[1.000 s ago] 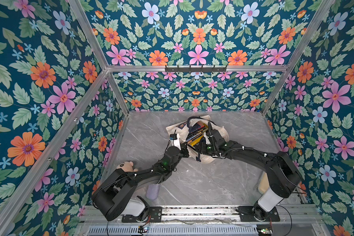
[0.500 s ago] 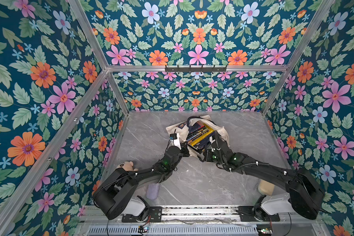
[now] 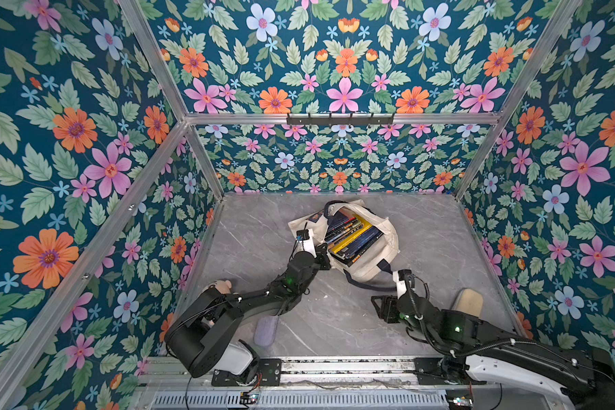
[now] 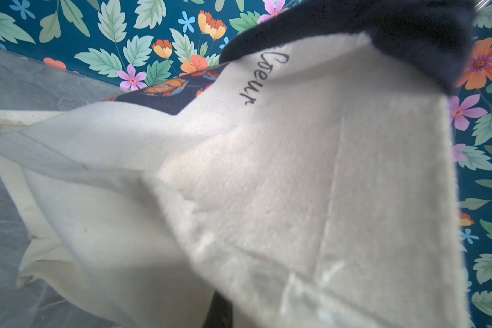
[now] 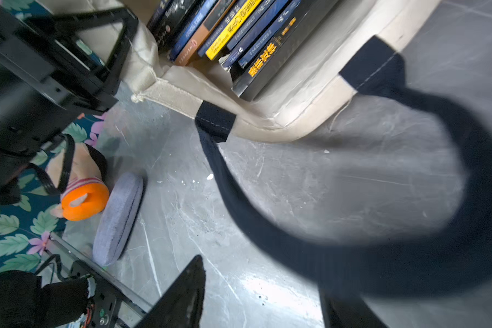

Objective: Take out the books from the canvas bag
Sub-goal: Adjust the canvas bag at the center of the board.

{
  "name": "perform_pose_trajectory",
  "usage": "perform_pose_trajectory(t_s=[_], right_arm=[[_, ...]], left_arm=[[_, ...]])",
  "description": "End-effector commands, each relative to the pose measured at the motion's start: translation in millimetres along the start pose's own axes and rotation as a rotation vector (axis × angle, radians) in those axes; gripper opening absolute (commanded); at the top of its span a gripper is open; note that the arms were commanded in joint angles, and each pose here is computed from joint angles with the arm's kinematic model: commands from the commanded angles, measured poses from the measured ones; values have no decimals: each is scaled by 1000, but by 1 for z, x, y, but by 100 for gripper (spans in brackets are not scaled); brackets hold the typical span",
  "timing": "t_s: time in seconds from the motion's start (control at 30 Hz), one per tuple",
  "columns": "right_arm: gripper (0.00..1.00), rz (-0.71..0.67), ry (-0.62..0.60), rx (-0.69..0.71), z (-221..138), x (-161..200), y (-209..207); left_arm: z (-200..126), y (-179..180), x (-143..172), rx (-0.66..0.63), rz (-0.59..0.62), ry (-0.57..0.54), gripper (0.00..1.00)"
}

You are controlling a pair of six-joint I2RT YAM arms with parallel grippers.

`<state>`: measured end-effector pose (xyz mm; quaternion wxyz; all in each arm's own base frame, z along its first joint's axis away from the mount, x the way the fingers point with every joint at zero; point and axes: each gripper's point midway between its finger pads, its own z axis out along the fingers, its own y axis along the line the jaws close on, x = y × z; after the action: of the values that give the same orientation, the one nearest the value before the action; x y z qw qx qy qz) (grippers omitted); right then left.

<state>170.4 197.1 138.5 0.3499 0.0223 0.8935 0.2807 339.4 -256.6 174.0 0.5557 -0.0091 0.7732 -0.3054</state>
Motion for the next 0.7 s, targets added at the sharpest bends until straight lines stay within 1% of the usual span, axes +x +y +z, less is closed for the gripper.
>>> perform_pose_trajectory(t_s=[0.0, 0.17, 0.23, 0.33, 0.37, 0.47, 0.57, 0.67], right_arm=[[62, 32, -19, 92, -22, -2, -30], [62, 24, -93, 66, -36, -19, -27], [60, 9, -96, 91, -36, -26, -22], [58, -21, -59, 150, -37, -33, -14], [57, -21, -54, 165, -35, -34, -13], [53, -47, -83, 129, -23, -44, 8], [52, -75, -103, 127, -13, -59, 31], [49, -83, -84, 147, 3, -67, 43]], left_arm=[[0, -7, -10, 34, 70, -41, 0], [-3, -8, -12, 44, 173, -55, 0], [-6, -7, -12, 45, 226, -65, 0], [-14, 1, -14, 21, 286, -96, 0], [-18, 4, -15, 16, 299, -112, 0], [-25, 8, -13, 21, 361, -141, 0], [-28, 11, -11, 14, 371, -146, 0], [-31, 13, -8, 15, 372, -141, 0]])
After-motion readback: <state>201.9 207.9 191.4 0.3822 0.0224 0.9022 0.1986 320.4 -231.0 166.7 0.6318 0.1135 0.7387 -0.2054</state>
